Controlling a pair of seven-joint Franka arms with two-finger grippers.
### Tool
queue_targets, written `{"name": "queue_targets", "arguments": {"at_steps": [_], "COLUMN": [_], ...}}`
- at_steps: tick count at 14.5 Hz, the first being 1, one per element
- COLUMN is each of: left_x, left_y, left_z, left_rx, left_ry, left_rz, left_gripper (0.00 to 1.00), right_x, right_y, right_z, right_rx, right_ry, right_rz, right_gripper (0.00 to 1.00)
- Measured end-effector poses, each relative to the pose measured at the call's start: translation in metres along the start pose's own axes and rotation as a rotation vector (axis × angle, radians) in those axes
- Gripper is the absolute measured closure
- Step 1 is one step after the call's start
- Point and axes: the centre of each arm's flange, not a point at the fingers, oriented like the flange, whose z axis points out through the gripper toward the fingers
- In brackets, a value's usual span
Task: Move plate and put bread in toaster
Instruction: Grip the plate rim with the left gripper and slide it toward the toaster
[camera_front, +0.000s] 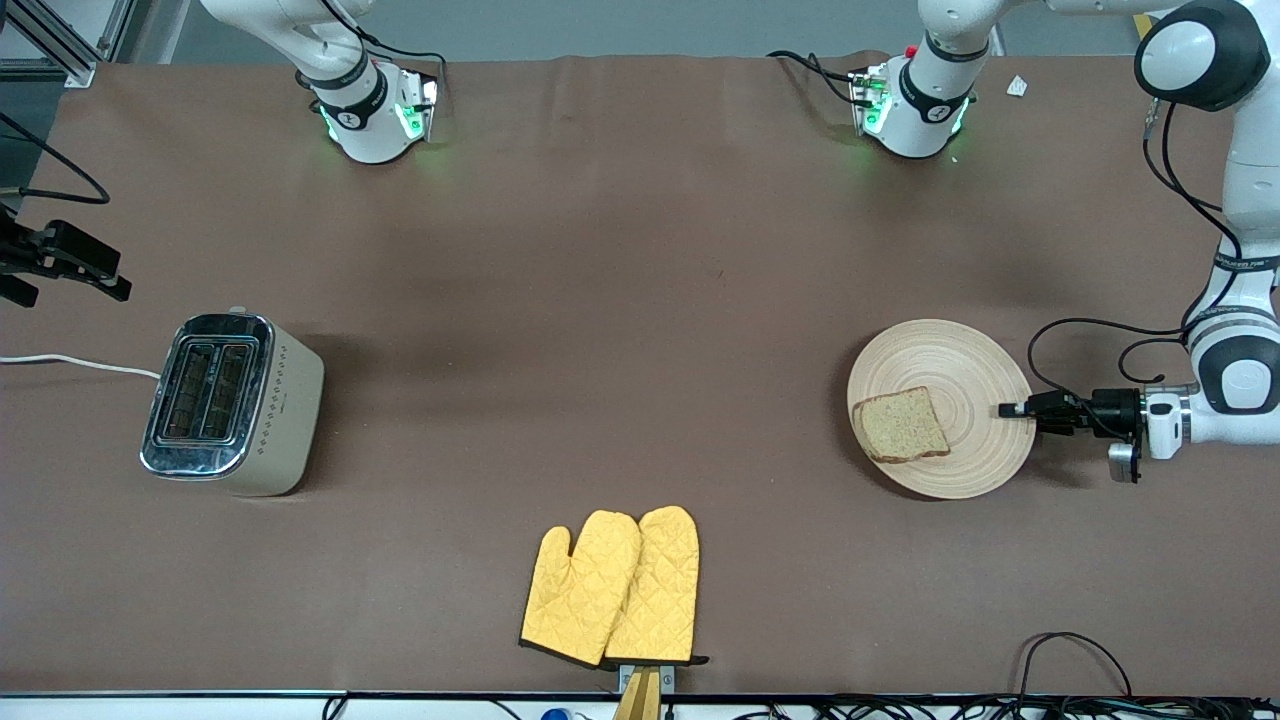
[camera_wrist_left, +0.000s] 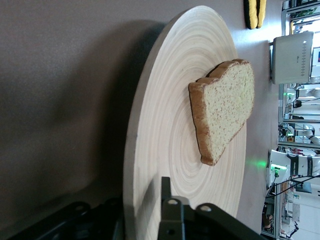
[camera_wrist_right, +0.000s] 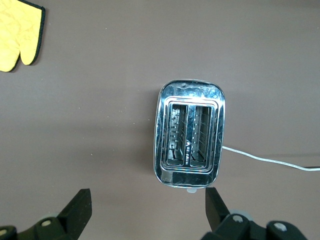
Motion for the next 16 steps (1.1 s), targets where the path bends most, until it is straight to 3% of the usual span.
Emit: {"name": "queue_targets", "arguments": {"at_steps": [1, 3, 7, 9, 12, 16], "left_x": [0.002, 0.013, 0.075, 0.112, 0.15, 0.15], "left_y": [0.003, 0.014, 0.095, 0.155, 0.237, 0.334], "left_z": [0.0, 0.006, 0.071, 0.124, 0.224, 0.39], "left_rx": [-0.019, -0.025, -0.086, -0.096, -0.136, -0.122], "left_ry": [0.011, 0.008, -0.048, -0.058, -0.019, 0.069], "left_rz": [0.002, 0.028, 0.023, -0.024, -0.123, -0.221], "left_gripper": [0.89, 0.89, 0.91, 0.91, 0.91, 0.91], "right_x": [0.0, 0.0, 0.0, 0.0, 0.0, 0.0], "right_y": [0.0, 0.0, 0.0, 0.0, 0.001, 0.001], "right_z": [0.0, 0.0, 0.0, 0.0, 0.0, 0.0], "right_rx": [0.0, 0.001, 0.003, 0.004, 0.005, 0.005], "right_ry": [0.0, 0.0, 0.0, 0.0, 0.0, 0.0], "right_rz": [-0.001, -0.001, -0.001, -0.002, -0.001, -0.001], "right_gripper": [0.0, 0.0, 0.0, 0.0, 0.0, 0.0]}}
